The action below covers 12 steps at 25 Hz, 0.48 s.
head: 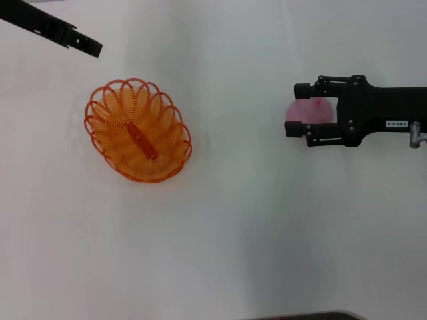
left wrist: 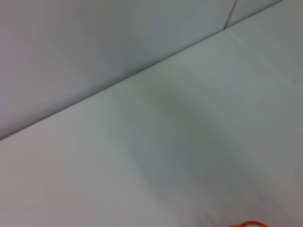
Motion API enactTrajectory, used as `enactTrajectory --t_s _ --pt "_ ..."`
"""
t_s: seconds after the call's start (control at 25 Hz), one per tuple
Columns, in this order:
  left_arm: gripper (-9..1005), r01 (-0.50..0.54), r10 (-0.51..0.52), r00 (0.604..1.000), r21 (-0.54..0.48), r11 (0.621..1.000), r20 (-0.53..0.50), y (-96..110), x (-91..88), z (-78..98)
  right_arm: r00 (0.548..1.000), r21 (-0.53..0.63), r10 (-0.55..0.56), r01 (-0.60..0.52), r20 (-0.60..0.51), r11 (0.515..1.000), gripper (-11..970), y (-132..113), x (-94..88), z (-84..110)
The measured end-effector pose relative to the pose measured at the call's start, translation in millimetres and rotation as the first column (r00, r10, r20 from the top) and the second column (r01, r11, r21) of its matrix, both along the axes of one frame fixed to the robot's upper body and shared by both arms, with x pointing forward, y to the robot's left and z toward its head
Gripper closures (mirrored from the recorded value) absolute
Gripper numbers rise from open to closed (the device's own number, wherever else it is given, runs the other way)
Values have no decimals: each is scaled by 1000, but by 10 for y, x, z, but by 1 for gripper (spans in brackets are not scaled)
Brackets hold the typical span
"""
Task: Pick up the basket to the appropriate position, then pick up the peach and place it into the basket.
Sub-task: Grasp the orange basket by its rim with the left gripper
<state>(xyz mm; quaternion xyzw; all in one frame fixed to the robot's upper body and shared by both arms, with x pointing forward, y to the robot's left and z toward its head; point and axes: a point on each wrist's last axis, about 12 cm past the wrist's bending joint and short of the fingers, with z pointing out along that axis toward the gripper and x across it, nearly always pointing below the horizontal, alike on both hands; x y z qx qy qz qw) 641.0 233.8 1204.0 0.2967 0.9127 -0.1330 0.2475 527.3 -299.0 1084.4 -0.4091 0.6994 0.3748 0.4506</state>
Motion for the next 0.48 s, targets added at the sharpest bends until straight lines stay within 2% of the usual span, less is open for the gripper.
enactTrajectory --t_s 0.16,0.48 --pt "251 -7 7 999 8 1000 -52 -48 14 18 1000 1 2 -2 1 1000 139 5 2 3" --pt "251 0 1 999 29 1000 -52 -83 25 23 1000 0 8 -8 1 1000 139 23 8 4"
